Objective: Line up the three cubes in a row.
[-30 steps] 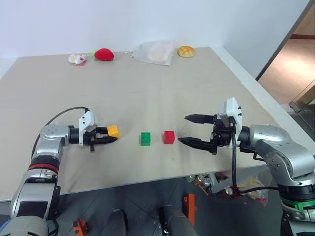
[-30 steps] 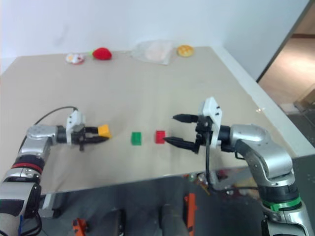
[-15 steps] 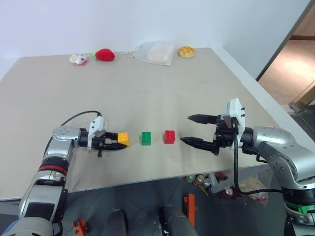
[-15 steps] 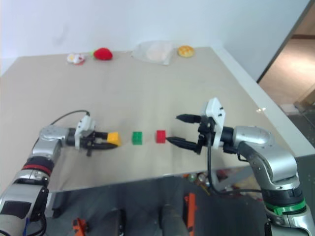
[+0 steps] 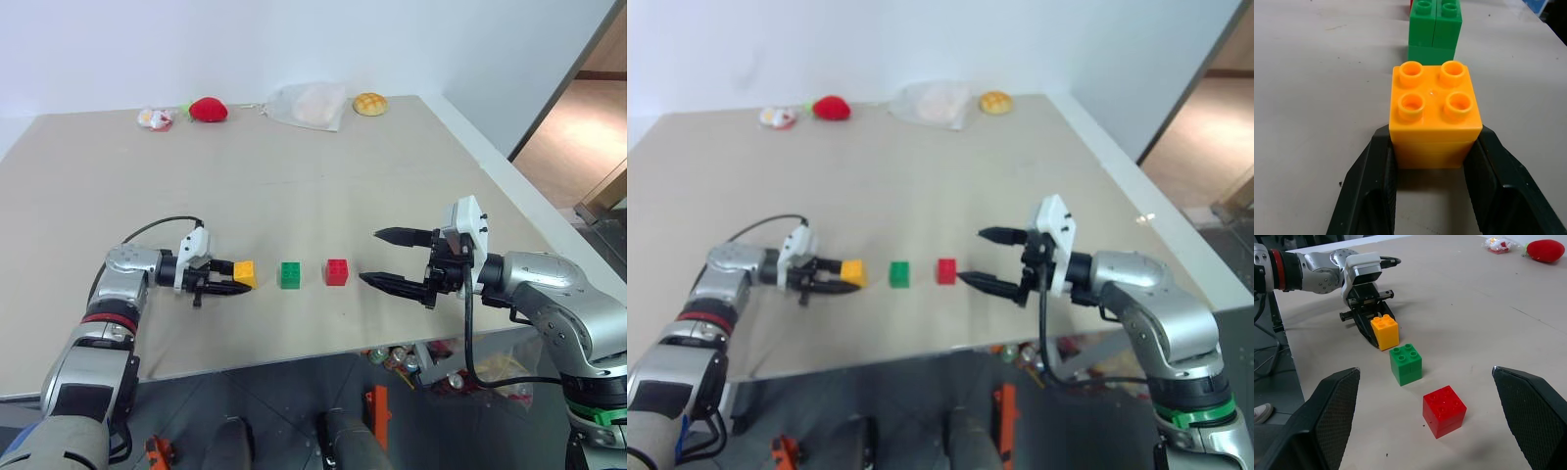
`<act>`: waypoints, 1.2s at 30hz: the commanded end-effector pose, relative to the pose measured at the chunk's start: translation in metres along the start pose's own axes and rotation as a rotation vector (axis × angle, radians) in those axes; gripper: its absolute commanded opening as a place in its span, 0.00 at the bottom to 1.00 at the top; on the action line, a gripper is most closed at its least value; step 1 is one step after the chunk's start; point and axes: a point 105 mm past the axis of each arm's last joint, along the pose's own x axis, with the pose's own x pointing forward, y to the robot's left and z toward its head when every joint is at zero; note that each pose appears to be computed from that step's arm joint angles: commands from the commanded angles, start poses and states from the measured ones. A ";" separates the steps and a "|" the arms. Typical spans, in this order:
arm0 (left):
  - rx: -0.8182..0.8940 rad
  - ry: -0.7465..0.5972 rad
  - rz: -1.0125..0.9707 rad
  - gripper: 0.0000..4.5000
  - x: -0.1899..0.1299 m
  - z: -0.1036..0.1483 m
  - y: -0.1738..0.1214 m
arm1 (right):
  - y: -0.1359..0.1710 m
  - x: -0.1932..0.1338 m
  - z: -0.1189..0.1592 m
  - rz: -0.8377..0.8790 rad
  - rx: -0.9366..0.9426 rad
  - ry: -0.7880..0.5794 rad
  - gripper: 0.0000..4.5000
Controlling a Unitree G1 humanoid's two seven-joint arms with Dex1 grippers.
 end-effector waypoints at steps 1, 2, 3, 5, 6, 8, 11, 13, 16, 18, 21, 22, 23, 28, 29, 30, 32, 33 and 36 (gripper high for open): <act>0.029 0.024 0.018 0.29 -0.011 0.005 0.005 | 0.000 -0.003 0.014 -0.006 -0.056 -0.035 1.00; 0.029 0.019 0.021 0.29 -0.012 0.006 0.006 | 0.000 -0.003 0.014 -0.006 -0.056 -0.036 1.00; 0.030 0.016 0.021 0.29 -0.011 0.006 0.006 | 0.001 -0.003 0.014 -0.007 -0.056 -0.036 1.00; 0.033 0.010 0.020 0.29 -0.010 0.007 0.007 | 0.001 -0.003 0.014 -0.007 -0.056 -0.036 1.00; 0.034 0.006 0.017 0.29 -0.008 0.008 0.007 | 0.001 -0.003 0.014 -0.007 -0.057 -0.036 1.00; 0.032 -0.001 0.013 0.29 -0.006 0.008 0.006 | 0.000 -0.003 0.014 -0.008 -0.058 -0.036 1.00; 0.025 -0.012 0.007 0.56 -0.002 0.007 0.005 | -0.001 -0.003 0.015 -0.012 -0.061 -0.036 1.00; 0.030 -0.022 0.013 0.75 0.000 0.008 0.005 | -0.001 -0.003 0.016 -0.012 -0.062 -0.037 1.00; 0.031 -0.024 0.011 0.81 -0.001 0.007 0.004 | -0.001 -0.003 0.017 -0.009 -0.063 -0.038 1.00; 0.031 -0.008 0.011 0.81 -0.006 0.003 0.001 | -0.001 -0.004 0.017 -0.008 -0.063 -0.038 1.00; 0.020 0.045 0.020 0.81 -0.022 -0.005 -0.004 | -0.002 -0.005 0.019 -0.008 -0.065 -0.040 1.00; 0.021 0.063 0.027 0.81 -0.029 -0.007 -0.005 | -0.002 -0.006 0.020 -0.008 -0.067 -0.041 1.00; 0.019 0.081 0.037 0.81 -0.037 -0.009 -0.007 | -0.002 -0.007 0.022 -0.008 -0.068 -0.043 1.00; -0.016 0.169 0.156 0.81 -0.088 -0.021 -0.010 | -0.002 -0.011 0.023 -0.012 -0.065 -0.042 1.00; -0.028 0.196 0.215 0.81 -0.099 -0.025 -0.008 | -0.003 -0.013 0.020 -0.018 -0.061 -0.032 1.00; -0.043 0.208 0.271 0.81 -0.108 -0.027 -0.006 | -0.003 -0.015 0.017 -0.024 -0.057 -0.020 1.00; -0.108 0.149 0.386 0.81 -0.122 -0.024 0.001 | -0.005 -0.021 0.006 -0.047 -0.043 0.012 1.00; -0.131 0.126 0.451 0.81 -0.127 -0.022 0.006 | -0.006 -0.025 0.001 -0.063 -0.031 0.028 1.00; -0.213 0.110 0.572 0.81 -0.135 -0.022 0.014 | -0.010 -0.036 -0.013 -0.104 0.000 0.060 1.00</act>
